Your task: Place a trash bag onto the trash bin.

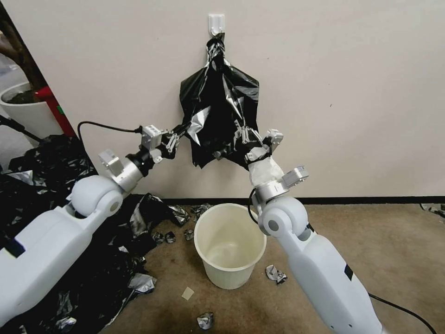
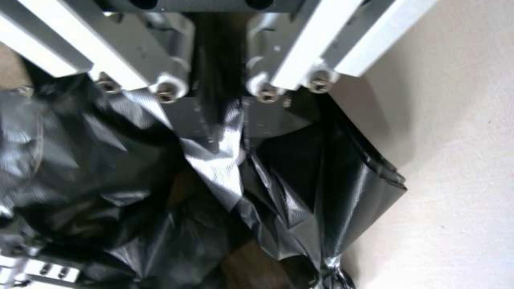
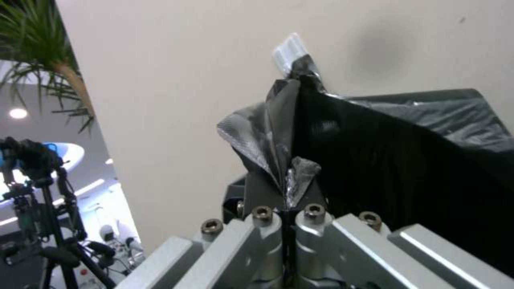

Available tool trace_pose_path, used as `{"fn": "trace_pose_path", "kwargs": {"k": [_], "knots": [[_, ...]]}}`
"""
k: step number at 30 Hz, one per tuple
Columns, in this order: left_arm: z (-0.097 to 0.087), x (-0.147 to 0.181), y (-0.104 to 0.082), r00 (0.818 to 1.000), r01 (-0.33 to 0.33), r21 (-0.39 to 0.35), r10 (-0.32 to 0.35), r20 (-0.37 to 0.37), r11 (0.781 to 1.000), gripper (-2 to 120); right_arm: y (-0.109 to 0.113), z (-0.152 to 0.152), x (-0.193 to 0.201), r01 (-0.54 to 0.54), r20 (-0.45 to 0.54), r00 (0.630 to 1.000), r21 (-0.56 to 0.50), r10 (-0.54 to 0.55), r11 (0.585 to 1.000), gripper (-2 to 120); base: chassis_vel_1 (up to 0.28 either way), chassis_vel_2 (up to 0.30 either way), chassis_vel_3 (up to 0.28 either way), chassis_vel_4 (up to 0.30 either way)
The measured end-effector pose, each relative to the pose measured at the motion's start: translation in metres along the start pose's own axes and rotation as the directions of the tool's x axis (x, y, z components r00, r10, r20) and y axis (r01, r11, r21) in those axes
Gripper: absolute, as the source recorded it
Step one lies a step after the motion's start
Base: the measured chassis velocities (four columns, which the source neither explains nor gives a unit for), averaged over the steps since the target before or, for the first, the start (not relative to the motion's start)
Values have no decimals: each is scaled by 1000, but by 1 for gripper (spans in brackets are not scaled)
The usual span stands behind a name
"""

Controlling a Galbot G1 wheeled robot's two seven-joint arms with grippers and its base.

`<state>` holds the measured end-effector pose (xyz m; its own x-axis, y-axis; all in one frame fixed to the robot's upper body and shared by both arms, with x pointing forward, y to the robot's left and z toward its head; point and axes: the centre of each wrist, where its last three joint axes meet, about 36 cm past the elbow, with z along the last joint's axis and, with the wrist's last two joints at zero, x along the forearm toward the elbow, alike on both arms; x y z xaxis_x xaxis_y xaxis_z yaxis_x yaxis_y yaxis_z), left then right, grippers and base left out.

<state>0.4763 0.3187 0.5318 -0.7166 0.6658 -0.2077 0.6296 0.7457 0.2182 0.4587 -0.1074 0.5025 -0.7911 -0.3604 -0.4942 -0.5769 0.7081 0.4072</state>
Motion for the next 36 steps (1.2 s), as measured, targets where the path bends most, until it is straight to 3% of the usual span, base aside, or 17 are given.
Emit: {"fn": "trace_pose_path", "kwargs": {"k": [8, 11, 12, 14, 16, 22, 27, 36], "knots": [[-11, 14, -2, 999, 14, -10, -14, 30, 1000, 39, 6, -2, 1, 25, 18, 1000, -11, -25, 1000, 0, 0, 0, 0, 0], [-25, 12, -4, 999, 4, -83, 0, 43, 997, 55, 7, -2, 4, 51, 23, 998, -8, -51, 999, 0, 0, 0, 0, 0], [-28, 9, -2, 999, -3, -134, 7, 32, 991, 60, 6, -1, 4, 58, 24, 998, -3, -57, 998, 0, 0, 0, 0, 0], [-30, 6, -1, 1000, -8, -163, 12, 20, 987, 63, 6, -1, 4, 60, 24, 998, -1, -60, 998, 0, 0, 0, 0, 0], [-31, -1, 2, 1000, -16, -211, 12, -21, 977, 74, 6, 1, 4, 66, 27, 997, 6, -66, 998, 0, 0, 0, 0, 0], [-33, -16, 4, 993, -43, -222, 18, -113, 974, 96, 8, 3, 2, 82, 36, 996, 18, -83, 996, 0, 0, 0, 0, 0], [-36, -26, 1, 989, -59, -222, 28, -142, 973, 97, 10, 5, 1, 97, 38, 994, 34, -98, 995, 0, 0, 0, 0, 0], [-48, -37, -1, 979, -70, -234, 21, -203, 970, 64, 14, 6, 0, 122, 50, 991, 33, -124, 992, 0, 0, 0, 0, 0]]}}
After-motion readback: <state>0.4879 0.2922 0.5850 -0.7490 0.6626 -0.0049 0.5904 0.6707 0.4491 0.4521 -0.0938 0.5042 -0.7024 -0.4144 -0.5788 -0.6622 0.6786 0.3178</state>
